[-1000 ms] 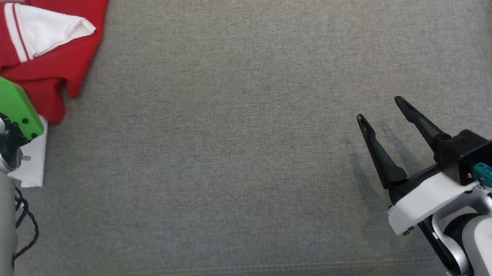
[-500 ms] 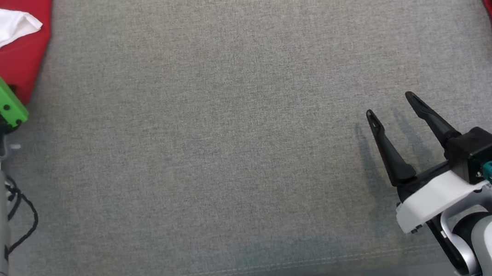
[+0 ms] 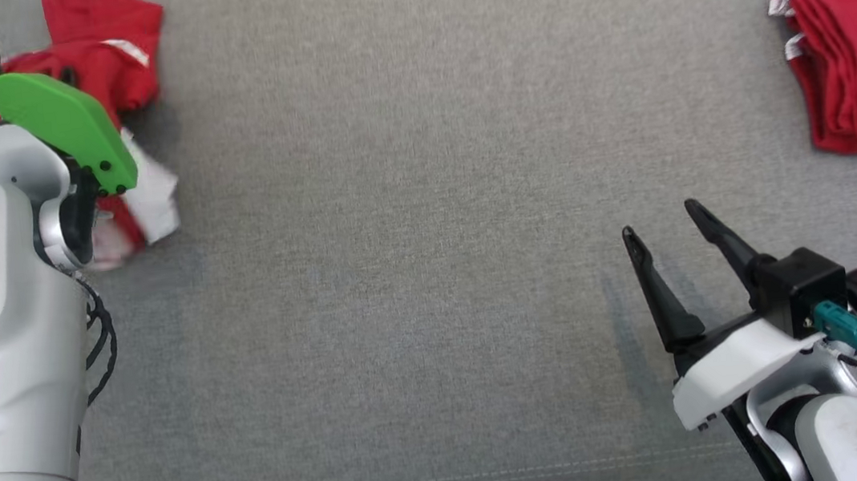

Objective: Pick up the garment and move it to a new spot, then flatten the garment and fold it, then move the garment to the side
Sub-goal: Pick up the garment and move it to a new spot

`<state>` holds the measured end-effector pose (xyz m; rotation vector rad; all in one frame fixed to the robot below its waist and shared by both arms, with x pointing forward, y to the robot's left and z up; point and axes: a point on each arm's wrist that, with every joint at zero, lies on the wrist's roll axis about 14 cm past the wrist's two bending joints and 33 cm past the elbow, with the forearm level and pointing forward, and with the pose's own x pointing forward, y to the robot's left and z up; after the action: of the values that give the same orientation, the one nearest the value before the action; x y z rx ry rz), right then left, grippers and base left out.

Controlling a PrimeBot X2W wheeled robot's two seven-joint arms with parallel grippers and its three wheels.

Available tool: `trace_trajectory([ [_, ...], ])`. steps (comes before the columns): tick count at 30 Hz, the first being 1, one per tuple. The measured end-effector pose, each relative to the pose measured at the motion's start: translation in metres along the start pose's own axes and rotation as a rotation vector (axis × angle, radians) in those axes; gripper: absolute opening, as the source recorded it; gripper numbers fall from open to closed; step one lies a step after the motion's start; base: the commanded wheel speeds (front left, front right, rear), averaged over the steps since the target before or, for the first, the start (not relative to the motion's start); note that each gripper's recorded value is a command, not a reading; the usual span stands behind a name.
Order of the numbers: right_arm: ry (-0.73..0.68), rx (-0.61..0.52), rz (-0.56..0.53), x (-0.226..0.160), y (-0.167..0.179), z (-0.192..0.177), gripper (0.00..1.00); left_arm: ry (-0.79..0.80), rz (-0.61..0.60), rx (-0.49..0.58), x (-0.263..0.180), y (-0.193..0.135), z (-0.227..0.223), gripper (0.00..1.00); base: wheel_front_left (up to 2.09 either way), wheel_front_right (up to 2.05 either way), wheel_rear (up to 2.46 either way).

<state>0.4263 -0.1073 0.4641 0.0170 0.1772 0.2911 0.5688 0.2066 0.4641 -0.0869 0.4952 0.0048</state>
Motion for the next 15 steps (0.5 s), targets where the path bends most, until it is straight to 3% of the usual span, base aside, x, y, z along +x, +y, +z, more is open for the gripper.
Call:
trace_trajectory([
  [8, -0.06, 0.015, -0.026, -0.028, 0.001, 0.018, 1.0, -0.202, -0.172, 0.06, -0.041, -0.067, 0.071, 0.0, 0.0, 0.0, 0.0],
  [15, -0.109, 0.023, -0.102, -0.055, -0.018, 0.03, 1.0, -0.31, -0.402, 0.104, -0.074, -0.161, 0.105, 0.0, 0.0, 0.0, 0.0],
])
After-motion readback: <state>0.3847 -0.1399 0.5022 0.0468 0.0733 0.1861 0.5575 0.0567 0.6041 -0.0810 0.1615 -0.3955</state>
